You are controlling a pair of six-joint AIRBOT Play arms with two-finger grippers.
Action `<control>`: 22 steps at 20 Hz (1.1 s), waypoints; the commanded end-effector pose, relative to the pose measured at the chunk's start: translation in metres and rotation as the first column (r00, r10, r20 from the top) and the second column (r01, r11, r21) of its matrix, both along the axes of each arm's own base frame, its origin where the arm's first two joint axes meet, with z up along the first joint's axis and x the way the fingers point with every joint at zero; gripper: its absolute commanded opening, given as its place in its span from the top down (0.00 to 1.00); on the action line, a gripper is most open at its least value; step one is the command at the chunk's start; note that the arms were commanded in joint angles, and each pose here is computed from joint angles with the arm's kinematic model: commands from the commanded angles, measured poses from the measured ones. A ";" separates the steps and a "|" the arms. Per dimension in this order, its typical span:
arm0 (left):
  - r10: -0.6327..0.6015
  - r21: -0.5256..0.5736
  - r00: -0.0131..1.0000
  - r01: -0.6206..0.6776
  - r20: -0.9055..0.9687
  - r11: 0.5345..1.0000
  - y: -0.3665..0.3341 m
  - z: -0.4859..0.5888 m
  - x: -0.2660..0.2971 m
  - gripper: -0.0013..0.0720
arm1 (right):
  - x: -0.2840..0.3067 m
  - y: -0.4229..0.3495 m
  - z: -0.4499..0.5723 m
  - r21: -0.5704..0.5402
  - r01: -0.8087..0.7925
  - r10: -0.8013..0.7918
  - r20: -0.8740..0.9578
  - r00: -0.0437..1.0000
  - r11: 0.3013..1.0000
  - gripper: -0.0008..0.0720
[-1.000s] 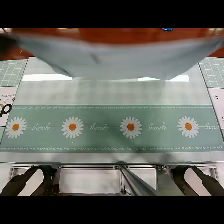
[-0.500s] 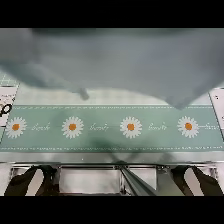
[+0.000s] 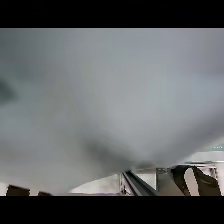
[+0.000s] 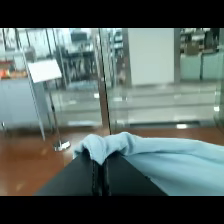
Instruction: Fold the shirts.
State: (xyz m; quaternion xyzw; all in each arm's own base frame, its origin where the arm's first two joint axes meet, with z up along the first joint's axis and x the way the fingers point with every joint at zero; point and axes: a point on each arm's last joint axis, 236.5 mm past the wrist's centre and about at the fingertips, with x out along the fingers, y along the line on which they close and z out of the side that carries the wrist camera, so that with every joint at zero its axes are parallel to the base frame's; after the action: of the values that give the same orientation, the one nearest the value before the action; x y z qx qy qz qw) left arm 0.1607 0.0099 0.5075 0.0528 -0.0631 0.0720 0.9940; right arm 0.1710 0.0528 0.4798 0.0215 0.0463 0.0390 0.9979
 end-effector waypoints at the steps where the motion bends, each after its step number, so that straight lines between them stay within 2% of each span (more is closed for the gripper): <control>1: -0.020 -0.114 0.980 -0.003 -0.200 0.993 0.016 -0.074 0.058 0.96 | 0.029 -0.020 -0.053 0.071 0.023 -0.011 -0.161 0.987 0.997 0.96; 4: -0.180 -0.254 0.914 0.088 -0.364 0.963 0.007 -0.168 0.136 0.96 | 0.079 -0.018 -0.136 0.226 -0.070 0.150 -0.356 0.922 0.972 0.96; 5: -0.216 -0.329 0.893 0.083 -0.394 0.941 0.009 -0.205 0.163 0.96 | 0.097 -0.015 -0.163 0.291 -0.111 0.223 -0.387 0.895 0.950 0.96; 7: -0.264 -0.425 0.849 0.052 -0.457 0.904 0.011 -0.274 0.211 0.96 | 0.139 -0.029 -0.211 0.392 -0.093 0.268 -0.419 0.868 0.915 0.96; 10: -0.296 -0.448 0.777 0.020 -0.555 0.894 0.005 -0.357 0.280 0.96 | 0.211 -0.047 -0.290 0.419 -0.079 0.302 -0.497 0.813 0.904 0.96; 15: -0.313 -0.502 0.742 -0.038 -0.594 0.864 -0.013 -0.444 0.390 0.96 | 0.337 -0.019 -0.418 0.515 -0.056 0.423 -0.630 0.652 0.855 0.96; 19: -0.400 -0.543 0.610 -0.059 -0.684 0.838 -0.028 -0.485 0.426 0.96 | 0.393 -0.008 -0.466 0.580 0.009 0.466 -0.663 0.586 0.815 0.96; 22: -0.456 -0.555 0.483 -0.077 -0.747 0.828 -0.039 -0.512 0.422 0.96 | 0.400 -0.005 -0.489 0.595 0.040 0.482 -0.687 0.544 0.803 0.96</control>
State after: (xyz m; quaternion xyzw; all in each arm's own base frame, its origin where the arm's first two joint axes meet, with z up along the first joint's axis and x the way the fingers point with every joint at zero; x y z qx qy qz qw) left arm 0.5834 -0.0154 0.0309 -0.1899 0.3847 -0.0449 0.9022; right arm 0.5570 0.0397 0.0247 0.2952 0.4603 0.1708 0.8196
